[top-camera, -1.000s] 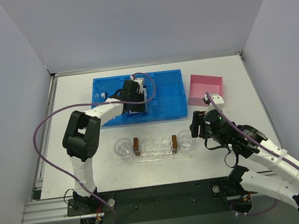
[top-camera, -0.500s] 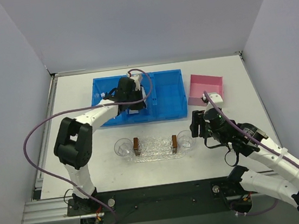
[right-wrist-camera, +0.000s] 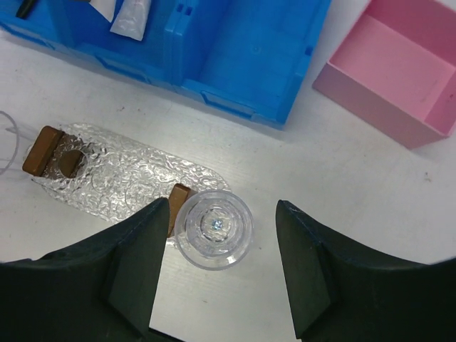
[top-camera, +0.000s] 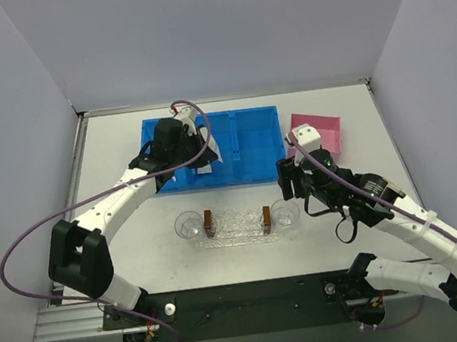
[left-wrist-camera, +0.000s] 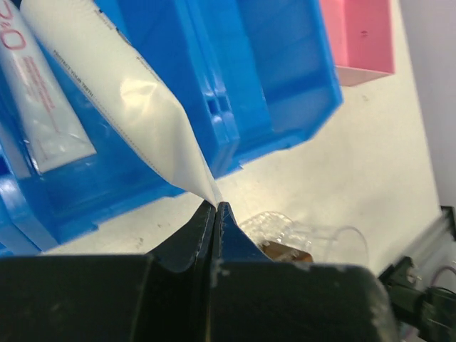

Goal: Prepare toiletry sets of a toothbrush and toothpaste on the tray

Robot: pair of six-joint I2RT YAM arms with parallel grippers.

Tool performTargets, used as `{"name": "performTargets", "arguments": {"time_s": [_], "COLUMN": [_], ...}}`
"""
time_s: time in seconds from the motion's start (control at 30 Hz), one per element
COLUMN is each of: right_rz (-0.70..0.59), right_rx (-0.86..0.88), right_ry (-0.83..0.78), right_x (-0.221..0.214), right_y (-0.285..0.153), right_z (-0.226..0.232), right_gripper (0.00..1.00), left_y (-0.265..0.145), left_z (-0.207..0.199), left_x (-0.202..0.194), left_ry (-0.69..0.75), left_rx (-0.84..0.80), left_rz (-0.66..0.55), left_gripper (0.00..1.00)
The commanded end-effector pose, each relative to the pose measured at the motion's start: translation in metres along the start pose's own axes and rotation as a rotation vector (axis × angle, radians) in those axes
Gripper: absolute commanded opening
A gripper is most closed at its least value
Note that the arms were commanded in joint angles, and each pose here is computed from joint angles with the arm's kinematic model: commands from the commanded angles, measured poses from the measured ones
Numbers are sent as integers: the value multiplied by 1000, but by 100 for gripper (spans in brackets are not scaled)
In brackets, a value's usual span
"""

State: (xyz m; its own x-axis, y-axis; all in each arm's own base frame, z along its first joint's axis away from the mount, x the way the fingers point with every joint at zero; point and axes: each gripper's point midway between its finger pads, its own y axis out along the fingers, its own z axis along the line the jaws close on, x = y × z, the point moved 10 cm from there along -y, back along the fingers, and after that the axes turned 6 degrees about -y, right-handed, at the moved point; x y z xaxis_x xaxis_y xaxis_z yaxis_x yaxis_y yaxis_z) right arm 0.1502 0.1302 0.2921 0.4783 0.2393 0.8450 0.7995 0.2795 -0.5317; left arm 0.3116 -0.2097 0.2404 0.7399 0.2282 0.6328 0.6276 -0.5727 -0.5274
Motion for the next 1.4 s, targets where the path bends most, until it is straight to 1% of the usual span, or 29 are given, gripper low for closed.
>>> {"name": "performTargets", "arguments": {"time_s": [0.0, 0.03, 0.07, 0.17, 0.27, 0.4, 0.53, 0.7, 0.83, 1.2, 1.27, 1.33, 1.37], "right_rz": [-83, -116, -127, -170, -179, -176, -198, -210, -202, -195, -217, -219, -221], "right_rx": [16, 44, 58, 107, 127, 145, 180, 252, 274, 246, 237, 230, 228], "right_ry": [-154, -176, -224, -308, -378, -485, -531, -548, -553, -595, -592, -601, -601], "right_x": [23, 28, 28, 33, 33, 34, 35, 34, 32, 25, 28, 28, 28], "right_y": [5, 7, 9, 19, 30, 44, 50, 56, 60, 72, 74, 77, 78], "right_z": [14, 23, 28, 49, 70, 94, 111, 127, 132, 134, 136, 137, 137], "right_gripper": [57, 56, 56, 54, 53, 52, 50, 46, 42, 34, 33, 29, 24], "left_y": [-38, -47, -50, -65, -82, -94, -104, -112, -117, -123, -124, -125, -126], "left_z": [-27, -31, -31, -33, -36, -29, -31, -32, -35, -41, -42, -42, -42], "left_x": [10, 10, 3, -8, -17, -36, -44, -47, -47, -43, -43, -44, -45], "left_ry": [-81, -92, -124, -187, -235, -313, -360, -379, -383, -417, -421, -426, -427], "left_rx": [-181, -202, -221, -259, -291, -290, -326, -336, -348, -389, -394, -396, -397], "left_rz": [-42, -42, -6, 42, 59, 91, 116, 130, 130, 127, 130, 131, 133], "left_gripper": [0, 0, 0, 0, 0, 0, 0, 0, 0, 0, 0, 0, 0]}}
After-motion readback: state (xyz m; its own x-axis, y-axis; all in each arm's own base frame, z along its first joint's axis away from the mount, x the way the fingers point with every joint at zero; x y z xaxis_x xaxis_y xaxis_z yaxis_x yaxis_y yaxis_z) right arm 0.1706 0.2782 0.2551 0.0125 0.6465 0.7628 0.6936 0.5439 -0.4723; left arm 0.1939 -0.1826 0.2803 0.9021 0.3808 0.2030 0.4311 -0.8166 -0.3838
